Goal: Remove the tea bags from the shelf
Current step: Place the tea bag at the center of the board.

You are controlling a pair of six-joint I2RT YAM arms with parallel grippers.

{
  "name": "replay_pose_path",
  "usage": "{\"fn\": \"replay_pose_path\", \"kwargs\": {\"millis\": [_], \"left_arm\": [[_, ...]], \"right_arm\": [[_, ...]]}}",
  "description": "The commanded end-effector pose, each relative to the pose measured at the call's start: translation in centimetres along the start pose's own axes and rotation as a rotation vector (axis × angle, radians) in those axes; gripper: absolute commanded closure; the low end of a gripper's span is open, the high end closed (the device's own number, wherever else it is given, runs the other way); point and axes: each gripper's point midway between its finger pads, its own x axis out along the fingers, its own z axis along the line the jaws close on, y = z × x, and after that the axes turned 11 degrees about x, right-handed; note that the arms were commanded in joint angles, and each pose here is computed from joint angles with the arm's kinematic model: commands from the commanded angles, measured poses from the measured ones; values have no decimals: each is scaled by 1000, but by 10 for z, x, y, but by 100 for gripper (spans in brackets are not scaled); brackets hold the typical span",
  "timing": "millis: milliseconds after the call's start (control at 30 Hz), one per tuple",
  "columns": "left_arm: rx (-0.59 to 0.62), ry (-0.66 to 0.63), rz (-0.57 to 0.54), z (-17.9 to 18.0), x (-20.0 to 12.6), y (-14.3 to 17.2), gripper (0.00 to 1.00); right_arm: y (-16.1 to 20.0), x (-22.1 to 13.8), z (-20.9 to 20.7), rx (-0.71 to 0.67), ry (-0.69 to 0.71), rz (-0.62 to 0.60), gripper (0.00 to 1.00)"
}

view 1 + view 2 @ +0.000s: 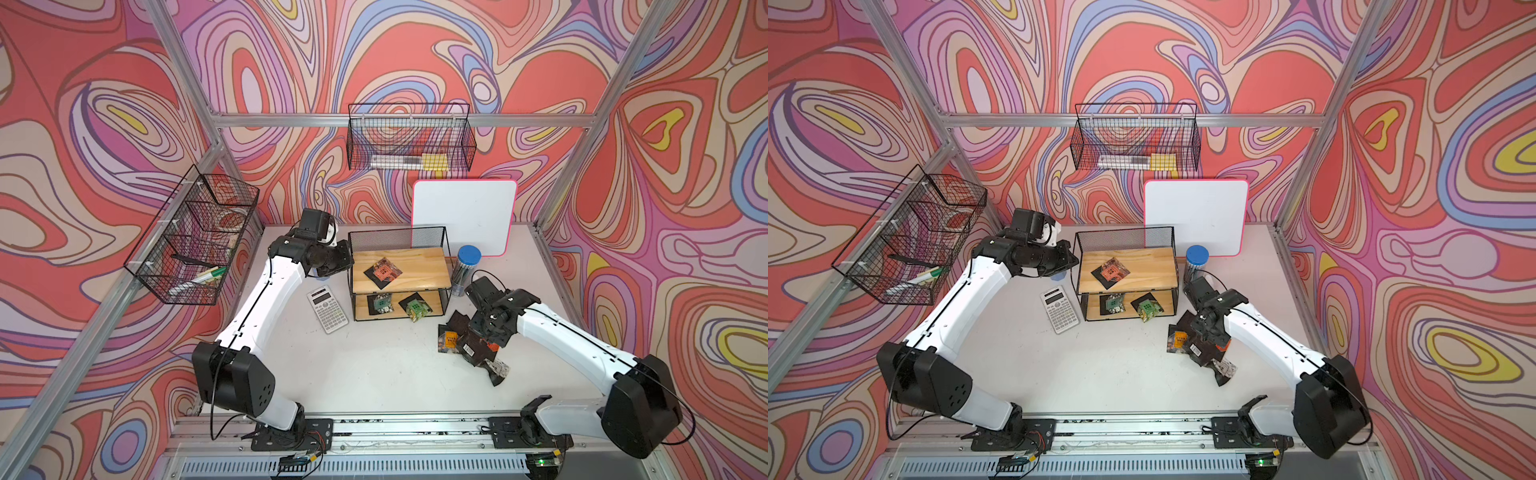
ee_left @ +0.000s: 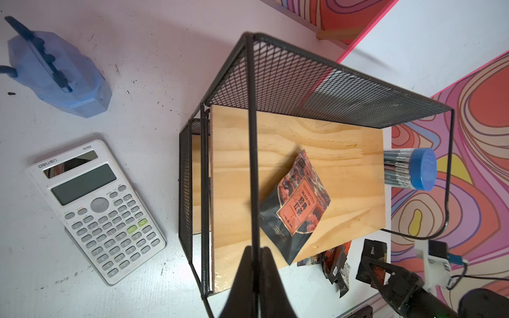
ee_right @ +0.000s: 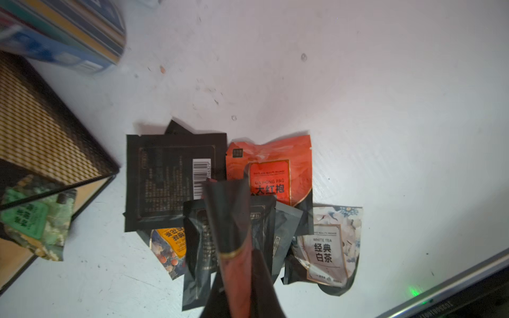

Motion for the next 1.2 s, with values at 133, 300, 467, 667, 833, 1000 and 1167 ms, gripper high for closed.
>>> {"fn": "replay_pose_path", "kwargs": {"millis": [133,300,467,667,833,1000,1167], "left_arm": [[-8,7,-30,-3,-6,-7,100],[-9,7,-30,-3,-6,-7,100],[-8,7,-30,-3,-6,-7,100],[-9,7,-28,-3,-6,-7,100],[-9,8,-30,-3,-6,-7,100],[-10,8,-32,-3,-6,-8,100],[-10,8,-30,-3,-5,-7,100]], "right_arm": [[10,21,13,7,-37,53,95],[14,28,21,-6,-54,73,88],[15,31,26,-10,-62,81,67],[13,27,31,-17,-82,77,53],[11,22,34,-18,-102,71,44],[6,12,40,-33,-125,56,36],[1,0,47,-53,-151,40,30]]}}
